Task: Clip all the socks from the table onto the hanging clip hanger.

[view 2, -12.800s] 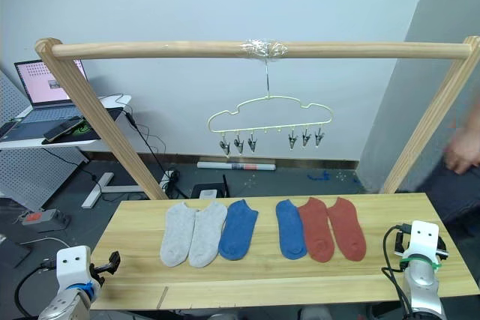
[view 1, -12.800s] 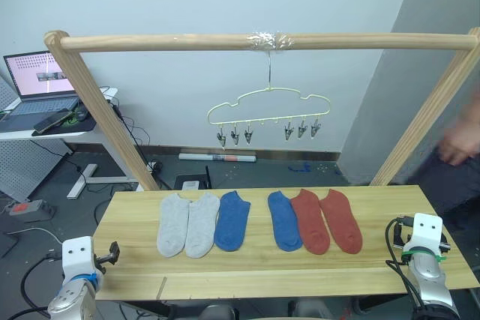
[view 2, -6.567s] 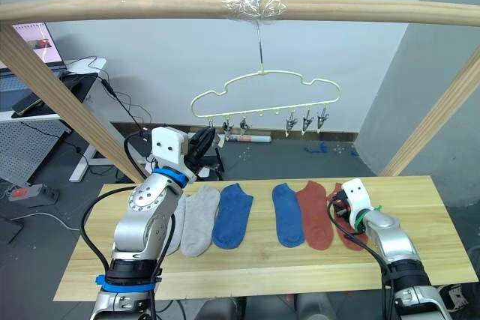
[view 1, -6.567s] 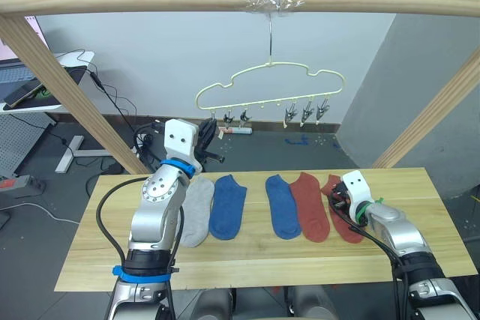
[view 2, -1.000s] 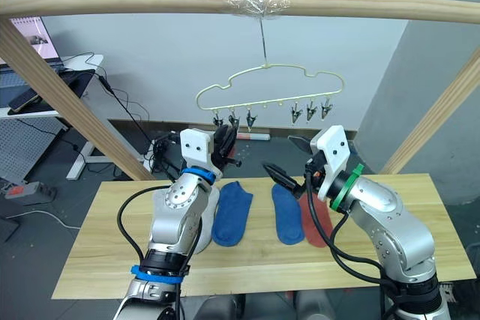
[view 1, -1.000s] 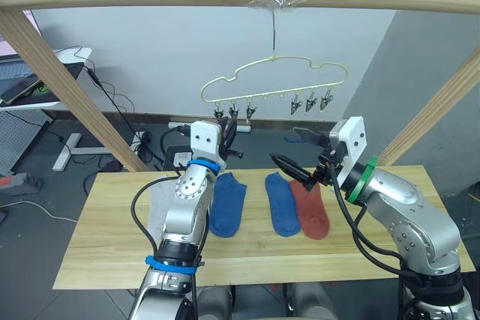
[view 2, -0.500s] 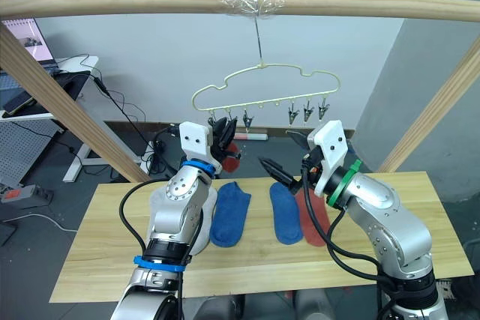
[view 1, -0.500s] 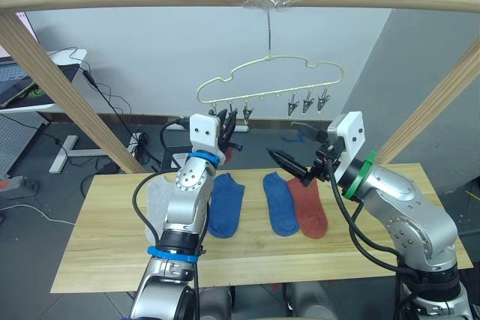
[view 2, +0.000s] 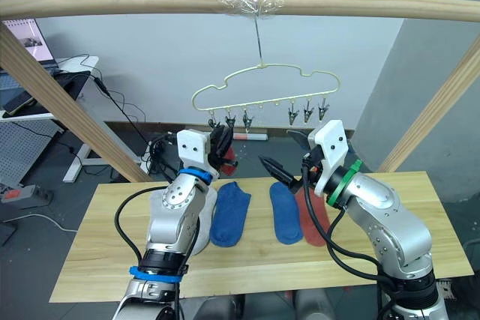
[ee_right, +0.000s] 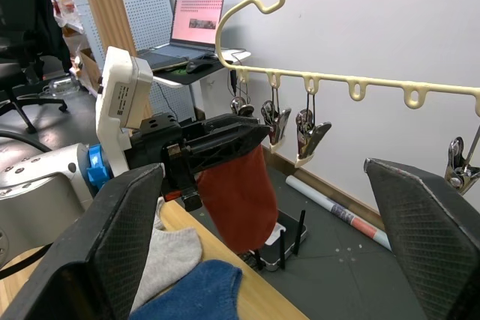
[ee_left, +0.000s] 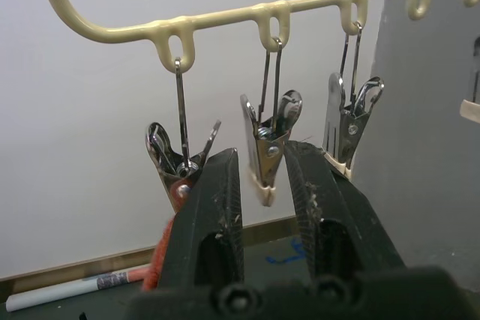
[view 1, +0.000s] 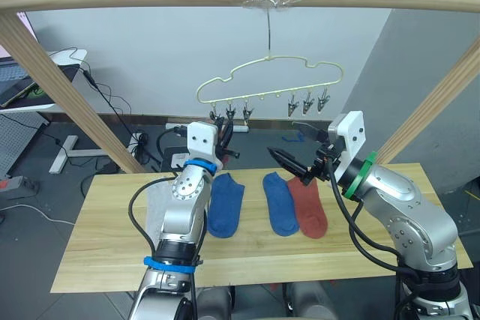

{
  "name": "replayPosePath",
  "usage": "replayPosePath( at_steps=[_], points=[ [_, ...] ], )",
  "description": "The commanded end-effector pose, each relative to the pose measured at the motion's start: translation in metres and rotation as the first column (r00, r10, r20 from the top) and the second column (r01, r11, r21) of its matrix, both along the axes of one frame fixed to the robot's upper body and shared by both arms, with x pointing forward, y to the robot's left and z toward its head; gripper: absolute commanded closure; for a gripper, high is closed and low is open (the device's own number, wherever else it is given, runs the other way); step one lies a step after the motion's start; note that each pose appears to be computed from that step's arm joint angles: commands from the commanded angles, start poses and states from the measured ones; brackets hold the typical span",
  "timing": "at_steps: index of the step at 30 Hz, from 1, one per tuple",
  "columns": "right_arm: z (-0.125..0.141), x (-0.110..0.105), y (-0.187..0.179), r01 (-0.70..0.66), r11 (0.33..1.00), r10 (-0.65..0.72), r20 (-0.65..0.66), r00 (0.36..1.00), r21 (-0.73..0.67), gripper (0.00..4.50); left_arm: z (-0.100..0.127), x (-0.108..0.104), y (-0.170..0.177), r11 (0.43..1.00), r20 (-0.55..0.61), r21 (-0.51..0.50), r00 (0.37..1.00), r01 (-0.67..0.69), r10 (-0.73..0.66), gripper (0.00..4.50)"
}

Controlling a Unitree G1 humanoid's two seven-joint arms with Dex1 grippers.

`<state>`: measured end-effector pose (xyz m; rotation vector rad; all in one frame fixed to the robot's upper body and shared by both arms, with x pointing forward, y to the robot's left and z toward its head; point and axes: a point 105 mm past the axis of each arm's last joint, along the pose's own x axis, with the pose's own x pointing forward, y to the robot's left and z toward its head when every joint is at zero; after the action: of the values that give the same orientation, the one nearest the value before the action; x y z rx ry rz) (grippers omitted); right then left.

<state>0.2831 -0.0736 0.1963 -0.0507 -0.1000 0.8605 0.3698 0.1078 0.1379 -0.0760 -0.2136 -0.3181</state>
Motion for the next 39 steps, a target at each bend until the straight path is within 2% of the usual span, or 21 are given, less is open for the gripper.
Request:
replayPosePath(
  at_steps=[1,14,18,22,39],
  points=[
    [0.010,-0.005,0.003,-0.021,1.000,0.021,0.044,0.999,0.014,0.00,0.014,-0.005,-0.007,1.000,0.051,0.003,0.998,0.022,-0.022,3.47],
    [0.011,-0.004,0.002,-0.011,1.000,0.010,0.043,0.999,0.019,0.00,0.019,0.002,-0.006,1.000,0.067,0.009,0.998,0.007,-0.008,3.47],
    [0.011,-0.004,0.002,-0.011,1.000,0.010,0.042,0.999,0.025,0.00,0.020,0.003,-0.006,1.000,0.069,0.013,0.998,0.003,-0.003,2.63],
    [0.011,-0.004,0.003,-0.011,1.000,0.010,0.042,0.999,0.027,0.00,0.021,0.004,-0.005,1.000,0.070,0.013,0.998,-0.004,0.003,1.39],
    [0.011,-0.004,0.002,-0.011,1.000,0.010,0.037,0.999,0.025,0.00,0.027,0.012,-0.001,0.999,0.087,0.010,0.996,-0.032,0.031,1.39]
  ],
)
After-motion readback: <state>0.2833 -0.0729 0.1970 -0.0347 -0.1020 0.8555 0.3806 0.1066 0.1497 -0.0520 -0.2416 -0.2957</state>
